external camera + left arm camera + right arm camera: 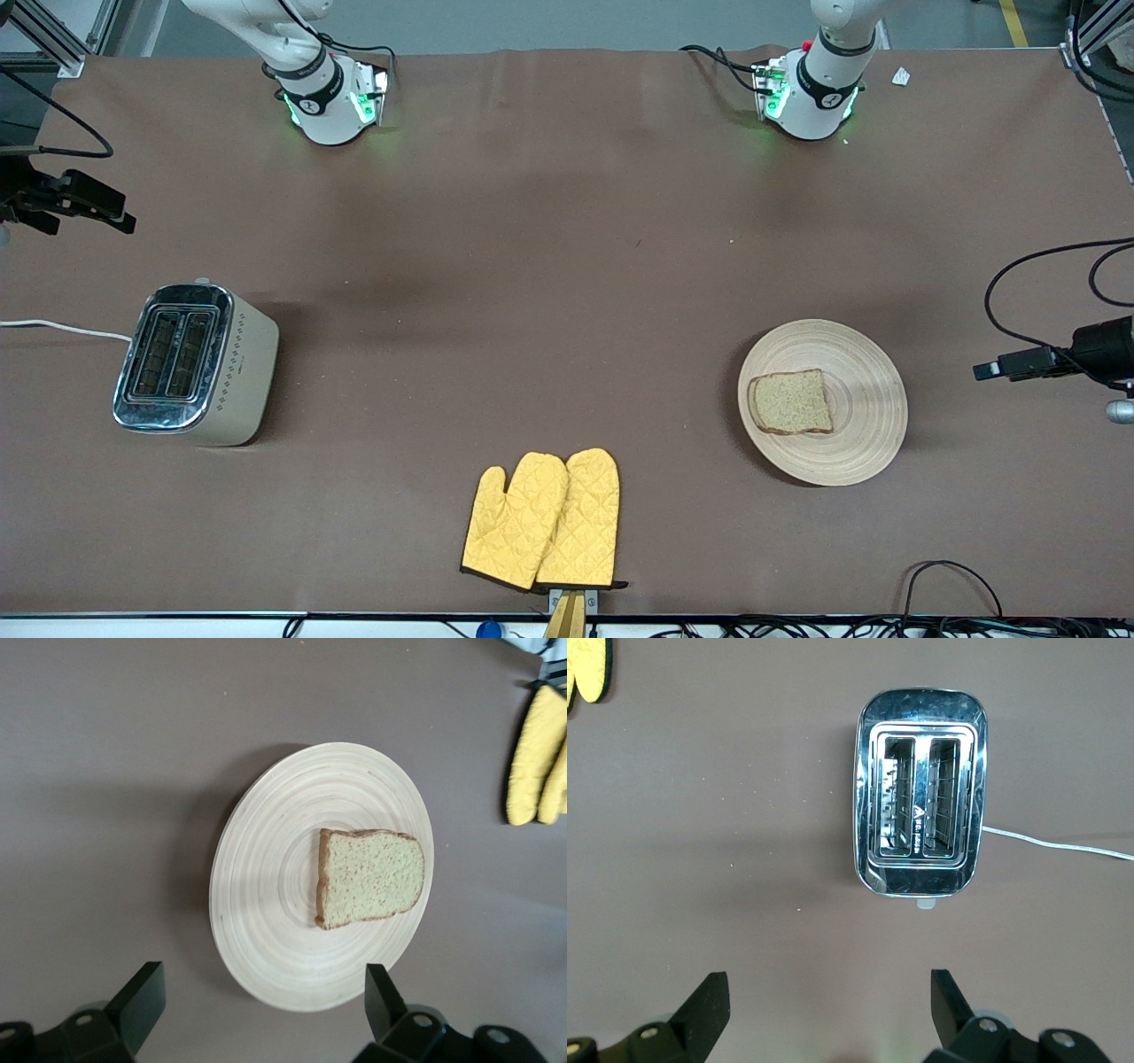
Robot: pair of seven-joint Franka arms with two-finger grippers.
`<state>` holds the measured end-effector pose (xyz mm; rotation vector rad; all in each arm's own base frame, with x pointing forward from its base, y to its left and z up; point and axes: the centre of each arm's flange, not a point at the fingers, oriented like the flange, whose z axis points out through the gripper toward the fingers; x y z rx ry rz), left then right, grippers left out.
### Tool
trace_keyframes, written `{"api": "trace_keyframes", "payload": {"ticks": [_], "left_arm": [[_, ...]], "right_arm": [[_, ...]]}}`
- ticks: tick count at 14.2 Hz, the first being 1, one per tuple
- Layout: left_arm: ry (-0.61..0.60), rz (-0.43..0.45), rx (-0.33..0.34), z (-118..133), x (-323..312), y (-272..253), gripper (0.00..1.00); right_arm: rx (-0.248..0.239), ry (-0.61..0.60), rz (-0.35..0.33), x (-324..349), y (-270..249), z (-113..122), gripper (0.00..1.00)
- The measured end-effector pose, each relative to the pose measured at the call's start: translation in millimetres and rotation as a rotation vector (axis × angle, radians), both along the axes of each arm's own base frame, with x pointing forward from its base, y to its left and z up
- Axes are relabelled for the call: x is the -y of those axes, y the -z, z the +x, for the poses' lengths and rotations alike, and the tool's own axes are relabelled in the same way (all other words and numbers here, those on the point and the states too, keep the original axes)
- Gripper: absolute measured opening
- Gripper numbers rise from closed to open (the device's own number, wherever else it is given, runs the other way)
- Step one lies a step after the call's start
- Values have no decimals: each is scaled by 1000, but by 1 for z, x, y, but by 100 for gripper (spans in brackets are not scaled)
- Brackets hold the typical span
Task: Move plate and put bread in toaster
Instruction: 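Reach the left gripper to the wooden plate rim and grip it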
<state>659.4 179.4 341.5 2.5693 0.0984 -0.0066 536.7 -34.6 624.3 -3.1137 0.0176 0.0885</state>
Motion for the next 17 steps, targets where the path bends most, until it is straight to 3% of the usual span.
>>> {"api": "trace_keyframes", "payload": {"ticks": [5,9,17], "left_arm": [[-12,-236,59,7,-4,107,92],[-4,-272,97,14,-13,139,90],[3,-363,158,11,-15,183,72]], "right_arm": [[0,0,0,0,0,0,100],[0,-2,0,-1,0,0,100],[-14,-6,1,-3,1,-1,100]]}}
